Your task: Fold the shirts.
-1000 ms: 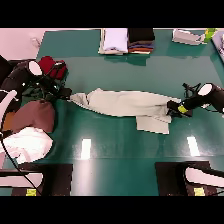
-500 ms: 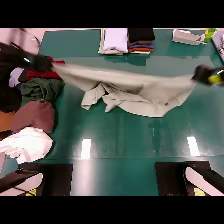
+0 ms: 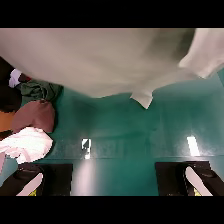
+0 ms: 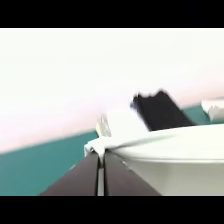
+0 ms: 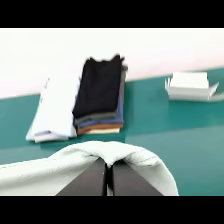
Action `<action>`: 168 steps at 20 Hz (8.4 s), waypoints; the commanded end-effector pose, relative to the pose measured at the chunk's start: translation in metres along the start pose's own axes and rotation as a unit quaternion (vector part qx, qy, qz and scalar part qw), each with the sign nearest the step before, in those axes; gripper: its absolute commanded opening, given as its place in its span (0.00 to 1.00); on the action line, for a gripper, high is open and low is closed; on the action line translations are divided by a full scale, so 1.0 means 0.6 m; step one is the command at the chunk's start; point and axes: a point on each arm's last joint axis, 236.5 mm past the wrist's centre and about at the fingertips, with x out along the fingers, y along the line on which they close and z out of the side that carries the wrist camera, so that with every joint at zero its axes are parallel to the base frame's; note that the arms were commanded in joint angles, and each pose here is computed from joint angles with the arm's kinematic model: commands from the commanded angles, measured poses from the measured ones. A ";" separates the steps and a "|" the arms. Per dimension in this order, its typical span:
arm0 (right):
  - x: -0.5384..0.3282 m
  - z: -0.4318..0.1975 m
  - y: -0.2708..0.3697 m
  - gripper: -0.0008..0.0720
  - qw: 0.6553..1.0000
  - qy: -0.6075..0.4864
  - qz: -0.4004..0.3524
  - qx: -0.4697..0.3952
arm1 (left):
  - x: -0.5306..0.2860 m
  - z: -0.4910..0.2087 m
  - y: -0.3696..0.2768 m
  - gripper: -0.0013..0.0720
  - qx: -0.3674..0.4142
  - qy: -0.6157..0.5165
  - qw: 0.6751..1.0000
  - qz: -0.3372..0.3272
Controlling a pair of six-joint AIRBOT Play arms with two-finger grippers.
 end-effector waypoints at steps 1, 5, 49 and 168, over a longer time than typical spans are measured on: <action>-0.051 0.047 0.022 0.03 1.000 -0.026 0.006 -0.013 | -0.067 0.082 -0.005 0.04 0.007 -0.082 0.997 0.009; 0.001 0.048 0.013 0.03 1.000 0.017 0.004 0.005 | 0.027 -0.003 0.040 0.04 0.000 0.001 0.999 0.044; 0.091 -0.784 -0.147 0.77 0.771 0.622 -0.074 0.114 | 0.117 -0.917 0.011 0.57 -0.132 0.649 0.749 0.022; 0.318 -0.473 0.033 0.04 0.890 0.445 0.080 0.057 | 0.387 -0.953 -0.460 0.05 -0.093 0.561 0.787 -0.240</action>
